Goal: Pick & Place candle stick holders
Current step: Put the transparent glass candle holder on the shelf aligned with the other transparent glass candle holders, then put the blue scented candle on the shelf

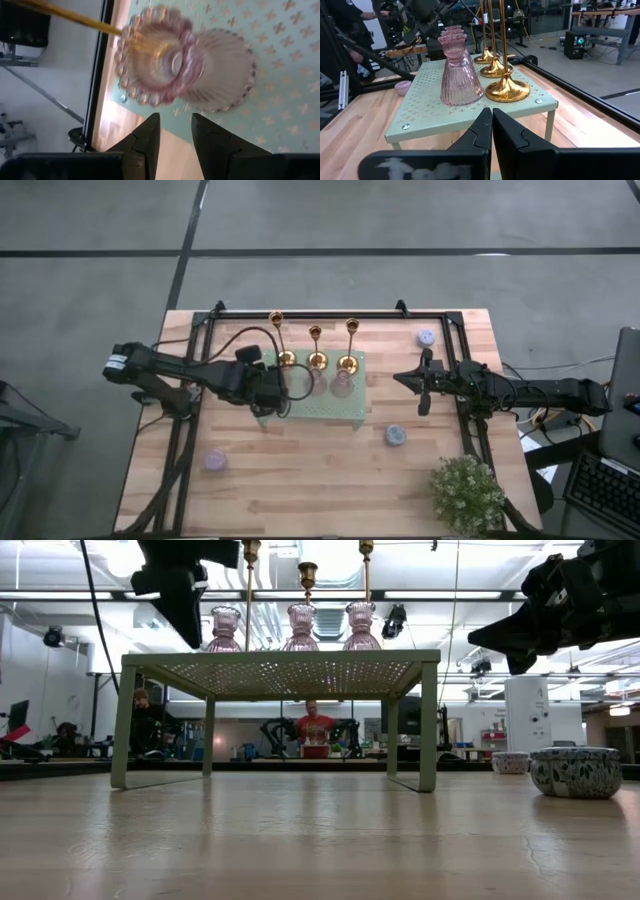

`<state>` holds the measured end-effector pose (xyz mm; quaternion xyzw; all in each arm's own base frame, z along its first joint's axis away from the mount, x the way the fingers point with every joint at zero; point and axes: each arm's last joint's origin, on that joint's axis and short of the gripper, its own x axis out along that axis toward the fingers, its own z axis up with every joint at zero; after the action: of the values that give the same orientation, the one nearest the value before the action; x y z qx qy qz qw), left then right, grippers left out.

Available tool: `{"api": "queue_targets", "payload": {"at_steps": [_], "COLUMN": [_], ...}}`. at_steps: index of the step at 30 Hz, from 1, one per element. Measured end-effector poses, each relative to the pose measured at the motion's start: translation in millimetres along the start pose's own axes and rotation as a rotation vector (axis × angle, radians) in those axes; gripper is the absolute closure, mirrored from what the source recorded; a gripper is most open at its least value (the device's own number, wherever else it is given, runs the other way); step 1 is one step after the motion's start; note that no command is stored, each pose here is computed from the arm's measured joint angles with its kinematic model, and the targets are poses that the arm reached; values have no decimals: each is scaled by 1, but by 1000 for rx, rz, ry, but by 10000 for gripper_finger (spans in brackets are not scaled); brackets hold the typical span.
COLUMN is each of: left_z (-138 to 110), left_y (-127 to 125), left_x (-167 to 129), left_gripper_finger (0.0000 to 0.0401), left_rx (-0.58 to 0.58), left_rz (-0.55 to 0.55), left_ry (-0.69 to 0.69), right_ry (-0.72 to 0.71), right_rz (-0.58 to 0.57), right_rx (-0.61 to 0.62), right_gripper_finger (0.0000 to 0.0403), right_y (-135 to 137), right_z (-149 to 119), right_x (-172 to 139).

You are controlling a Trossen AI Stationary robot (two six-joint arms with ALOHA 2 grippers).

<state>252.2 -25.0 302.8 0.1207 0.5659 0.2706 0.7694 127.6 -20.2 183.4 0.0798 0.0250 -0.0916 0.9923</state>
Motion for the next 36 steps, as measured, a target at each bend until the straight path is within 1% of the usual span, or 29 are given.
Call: {"api": "queue_targets", "payload": {"at_steps": [11, 15, 20, 24, 29, 31, 36], "left_z": [14, 16, 15, 9, 2, -2, -15], "left_y": [1, 0, 0, -2, -2, -2, -9], "left_x": [-11, -11, -11, -13, -22, -28, -46], "left_gripper_finger": [287, 286, 288, 288, 288, 288, 288], "left_rx": [-22, -20, -12, 26, 20, -1, -26], "left_rz": [-38, -43, -41, -33, -43, -70, -174], "left_ry": [-111, -130, -122, -86, -72, -81, -101], "right_ry": [0, 0, 0, 0, 1, 0, 0], "right_rz": [0, 0, 0, 0, -1, 0, -1], "right_rx": [0, 0, 0, 0, 0, 0, 0], "right_gripper_finger": [394, 394, 394, 394, 394, 394, 394], "right_y": [0, 0, 0, 0, 0, 0, 0], "right_z": [0, 0, 0, 0, 0, 0, 0], "right_x": [0, 0, 0, 0, 0, 0, 0]}}
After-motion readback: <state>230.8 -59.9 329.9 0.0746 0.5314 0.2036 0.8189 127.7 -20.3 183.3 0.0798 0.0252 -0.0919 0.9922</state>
